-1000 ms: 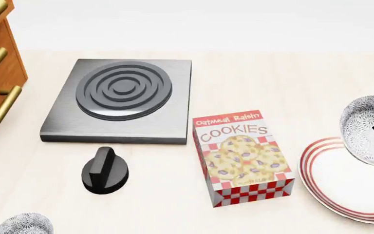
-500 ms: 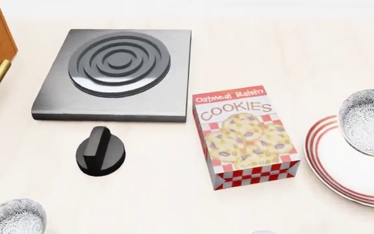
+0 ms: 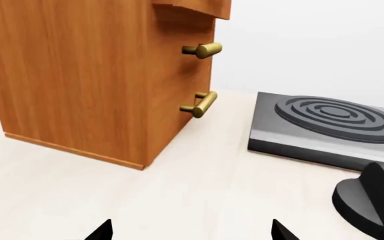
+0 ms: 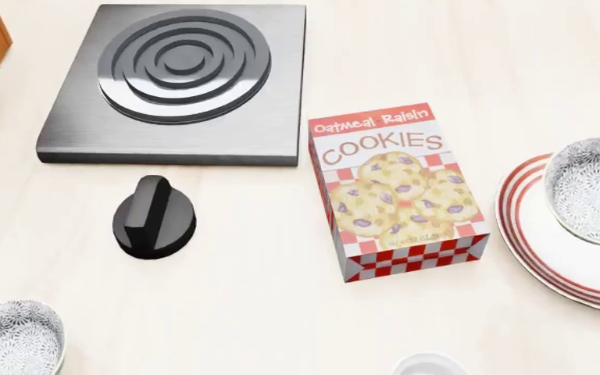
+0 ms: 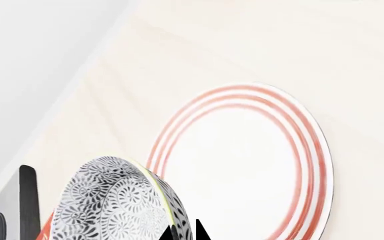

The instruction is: Pick the akita bowl from table center and place it on the plate.

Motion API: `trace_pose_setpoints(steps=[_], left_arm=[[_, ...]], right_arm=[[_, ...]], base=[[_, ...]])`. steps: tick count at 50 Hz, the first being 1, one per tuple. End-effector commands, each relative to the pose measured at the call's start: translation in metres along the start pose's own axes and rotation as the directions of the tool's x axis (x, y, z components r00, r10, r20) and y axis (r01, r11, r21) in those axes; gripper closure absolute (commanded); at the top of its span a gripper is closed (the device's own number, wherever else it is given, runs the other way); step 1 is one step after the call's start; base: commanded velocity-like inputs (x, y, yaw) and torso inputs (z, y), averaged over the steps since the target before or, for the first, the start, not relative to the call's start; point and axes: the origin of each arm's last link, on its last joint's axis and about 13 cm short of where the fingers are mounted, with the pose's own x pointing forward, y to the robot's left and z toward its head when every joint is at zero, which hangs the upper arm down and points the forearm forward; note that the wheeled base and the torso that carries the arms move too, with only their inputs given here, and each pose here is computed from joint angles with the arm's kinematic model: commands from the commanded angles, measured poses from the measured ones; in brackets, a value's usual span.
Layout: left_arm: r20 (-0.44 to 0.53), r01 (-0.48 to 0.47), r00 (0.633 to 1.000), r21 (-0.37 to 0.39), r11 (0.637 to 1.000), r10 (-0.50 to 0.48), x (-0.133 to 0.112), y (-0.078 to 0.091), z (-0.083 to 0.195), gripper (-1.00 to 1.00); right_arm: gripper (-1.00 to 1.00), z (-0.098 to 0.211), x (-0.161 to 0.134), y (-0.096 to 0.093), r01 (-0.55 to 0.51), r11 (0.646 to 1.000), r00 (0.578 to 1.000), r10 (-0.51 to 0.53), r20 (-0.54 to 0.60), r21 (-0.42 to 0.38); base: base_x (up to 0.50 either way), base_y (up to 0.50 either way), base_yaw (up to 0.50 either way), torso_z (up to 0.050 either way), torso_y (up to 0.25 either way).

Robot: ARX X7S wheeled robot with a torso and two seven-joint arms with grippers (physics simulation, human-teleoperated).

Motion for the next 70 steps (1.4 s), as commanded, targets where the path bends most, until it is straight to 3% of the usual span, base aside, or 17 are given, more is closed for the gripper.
trace_pose_setpoints(steps=[1,16,42,70], left_arm=[[-0.009,-0.005,1.0,-0.009,1.0,0.005,0.0,0.001,0.001,-1.0],[-0.002,-0.015,1.0,-0.012,1.0,0.015,-0.001,0.003,0.004,-1.0],[0.007,-0.043,0.999,-0.002,0.999,0.043,-0.004,0.013,0.008,-1.0],[0.008,-0.059,0.998,-0.006,0.998,0.059,-0.008,0.017,0.008,-1.0]], right_arm=[[1.0,0.008,0.002,0.003,-0.013,1.0,1.0,0.013,0.026,0.026],[1.0,0.012,0.013,0.002,0.003,0.999,0.999,-0.005,0.043,0.054],[1.0,0.004,0.059,0.0,0.052,0.992,0.998,-0.054,0.015,0.113],[1.0,-0.001,0.078,-0.006,0.117,0.987,0.992,-0.12,0.022,0.11]], base=[[0.0,0.0,0.0,0.0,0.0],[0.0,0.0,0.0,0.0,0.0],[0.0,0.0,0.0,0.0,0.0],[0.0,0.0,0.0,0.0,0.0]])
